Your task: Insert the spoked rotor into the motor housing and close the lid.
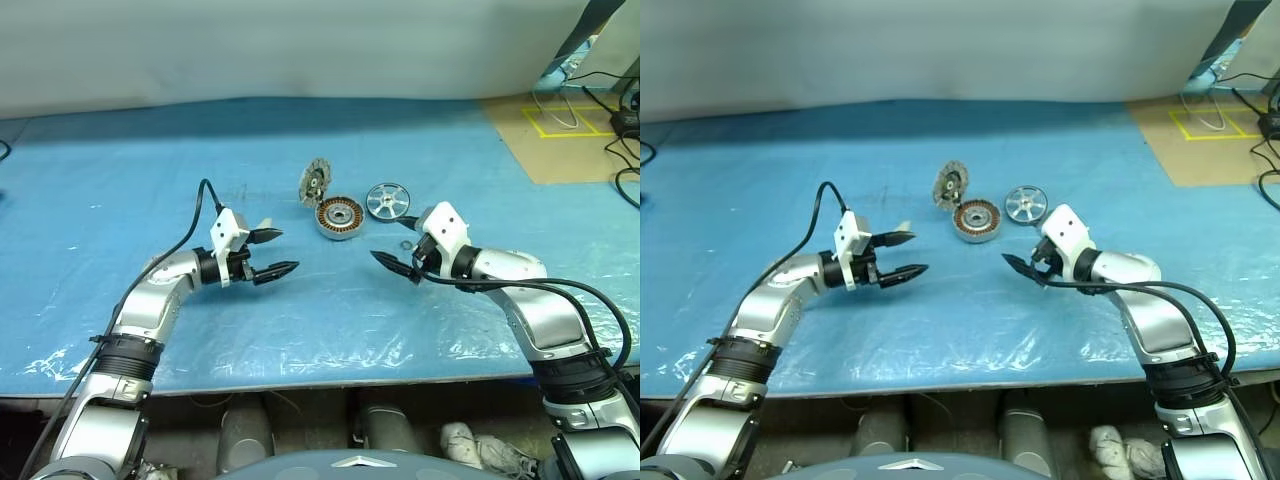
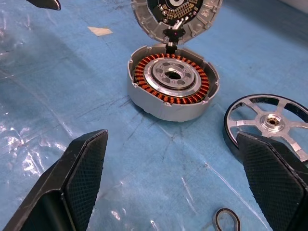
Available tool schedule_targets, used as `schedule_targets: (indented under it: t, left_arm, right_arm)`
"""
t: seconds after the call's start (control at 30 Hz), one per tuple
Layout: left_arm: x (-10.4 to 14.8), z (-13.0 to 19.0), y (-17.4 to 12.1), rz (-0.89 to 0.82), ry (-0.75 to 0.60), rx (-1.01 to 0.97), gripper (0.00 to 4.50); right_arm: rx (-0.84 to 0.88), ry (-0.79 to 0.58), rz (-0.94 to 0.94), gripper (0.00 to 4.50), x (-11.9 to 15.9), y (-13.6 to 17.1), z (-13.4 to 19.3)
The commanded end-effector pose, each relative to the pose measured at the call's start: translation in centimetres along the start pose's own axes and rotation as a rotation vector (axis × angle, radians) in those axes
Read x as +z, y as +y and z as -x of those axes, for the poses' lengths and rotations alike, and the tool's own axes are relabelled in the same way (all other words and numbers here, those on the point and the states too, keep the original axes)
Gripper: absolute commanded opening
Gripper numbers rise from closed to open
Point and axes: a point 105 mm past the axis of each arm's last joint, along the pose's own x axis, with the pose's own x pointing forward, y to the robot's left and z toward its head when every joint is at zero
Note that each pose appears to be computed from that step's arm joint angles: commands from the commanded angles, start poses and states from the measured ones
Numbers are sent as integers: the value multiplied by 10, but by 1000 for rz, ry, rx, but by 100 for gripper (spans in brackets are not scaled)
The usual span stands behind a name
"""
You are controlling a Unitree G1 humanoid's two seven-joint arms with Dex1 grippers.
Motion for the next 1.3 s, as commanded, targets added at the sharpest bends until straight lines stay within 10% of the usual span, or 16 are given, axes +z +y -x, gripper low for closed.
schedule_targets:
  t: [0.03, 1.07, 1.3]
  left_arm:
    - [12, 2, 3, -36, -27, 14, 415]
    - [30, -8, -8, -62, -9, 7, 415]
    - [31, -6, -9, -61, -3, -5, 415]
  right_arm:
    - [-42, -36, 24, 450, 9, -12, 6]
    - [-202, 105, -185, 450, -88, -29, -2]
    - [-207, 113, -187, 251, -92, -27, -2]
